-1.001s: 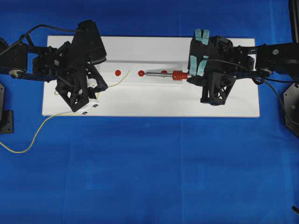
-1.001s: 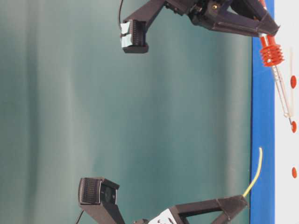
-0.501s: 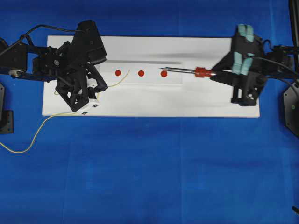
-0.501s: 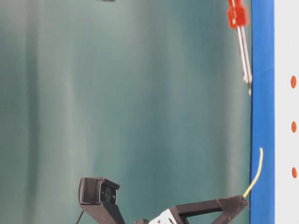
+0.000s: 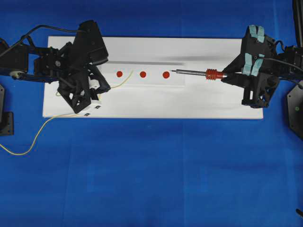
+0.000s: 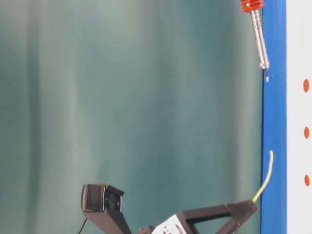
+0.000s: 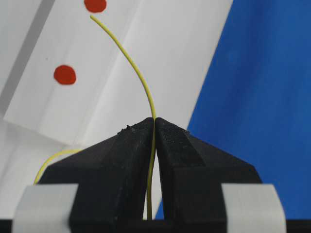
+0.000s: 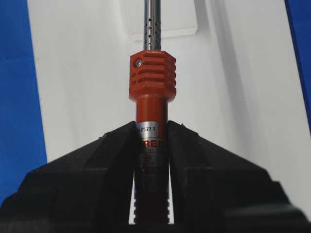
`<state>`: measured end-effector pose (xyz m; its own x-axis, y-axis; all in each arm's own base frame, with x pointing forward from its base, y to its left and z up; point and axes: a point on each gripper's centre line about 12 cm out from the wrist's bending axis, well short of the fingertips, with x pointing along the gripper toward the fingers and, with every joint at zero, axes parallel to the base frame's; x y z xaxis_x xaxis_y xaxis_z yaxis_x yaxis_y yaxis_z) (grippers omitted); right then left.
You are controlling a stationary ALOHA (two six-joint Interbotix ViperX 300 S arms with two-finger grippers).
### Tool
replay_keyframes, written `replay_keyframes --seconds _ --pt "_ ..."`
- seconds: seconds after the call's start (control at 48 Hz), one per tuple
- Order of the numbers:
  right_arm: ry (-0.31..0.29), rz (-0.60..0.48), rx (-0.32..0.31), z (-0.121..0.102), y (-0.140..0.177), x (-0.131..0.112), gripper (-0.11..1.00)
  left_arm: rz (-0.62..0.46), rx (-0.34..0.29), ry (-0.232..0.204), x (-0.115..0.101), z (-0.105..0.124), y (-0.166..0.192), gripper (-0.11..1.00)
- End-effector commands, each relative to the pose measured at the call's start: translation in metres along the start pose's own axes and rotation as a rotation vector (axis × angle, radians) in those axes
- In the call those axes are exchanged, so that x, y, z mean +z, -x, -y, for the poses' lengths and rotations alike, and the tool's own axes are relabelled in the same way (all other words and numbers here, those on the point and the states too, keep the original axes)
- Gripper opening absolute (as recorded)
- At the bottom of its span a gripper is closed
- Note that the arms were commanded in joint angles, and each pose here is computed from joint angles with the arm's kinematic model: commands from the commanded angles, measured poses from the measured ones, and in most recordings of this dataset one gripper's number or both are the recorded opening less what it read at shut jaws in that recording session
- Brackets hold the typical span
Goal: Touch the tip of the soldering iron to the tip of the solder at the mark.
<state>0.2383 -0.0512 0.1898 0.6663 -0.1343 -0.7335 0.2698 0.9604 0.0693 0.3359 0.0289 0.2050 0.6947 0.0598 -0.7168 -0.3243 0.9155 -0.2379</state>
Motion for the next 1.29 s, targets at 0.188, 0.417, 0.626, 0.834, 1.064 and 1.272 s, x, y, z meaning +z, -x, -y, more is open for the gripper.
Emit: replay_keyframes --seconds 0.188,0.417,0.626,0.834,1.064,1.272 --pt "-0.001 0.02 0.0 0.0 0.002 0.005 0.07 0.044 -0.019 -0.01 0.033 0.014 -0.021 0.03" --pt "0.001 0.02 0.0 0.0 0.002 0.005 0.07 0.036 -0.022 -0.014 0.051 0.024 -0.049 0.03" --pt "0.006 0.019 -0.002 0.0 0.002 0.005 0.07 -0.005 -0.009 -0.012 0.048 0.024 -0.077 0.03" --pt "0.009 0.02 -0.003 0.0 0.001 0.005 0.07 -0.03 0.002 -0.011 0.041 0.021 -0.085 0.03" --pt "0.009 0.034 -0.003 0.0 0.001 0.005 0.07 -0.032 0.005 -0.009 0.04 0.019 -0.085 0.03" --pt "0.009 0.02 -0.004 0.001 -0.002 0.003 0.07 -0.032 0.005 -0.009 0.041 0.02 -0.085 0.03"
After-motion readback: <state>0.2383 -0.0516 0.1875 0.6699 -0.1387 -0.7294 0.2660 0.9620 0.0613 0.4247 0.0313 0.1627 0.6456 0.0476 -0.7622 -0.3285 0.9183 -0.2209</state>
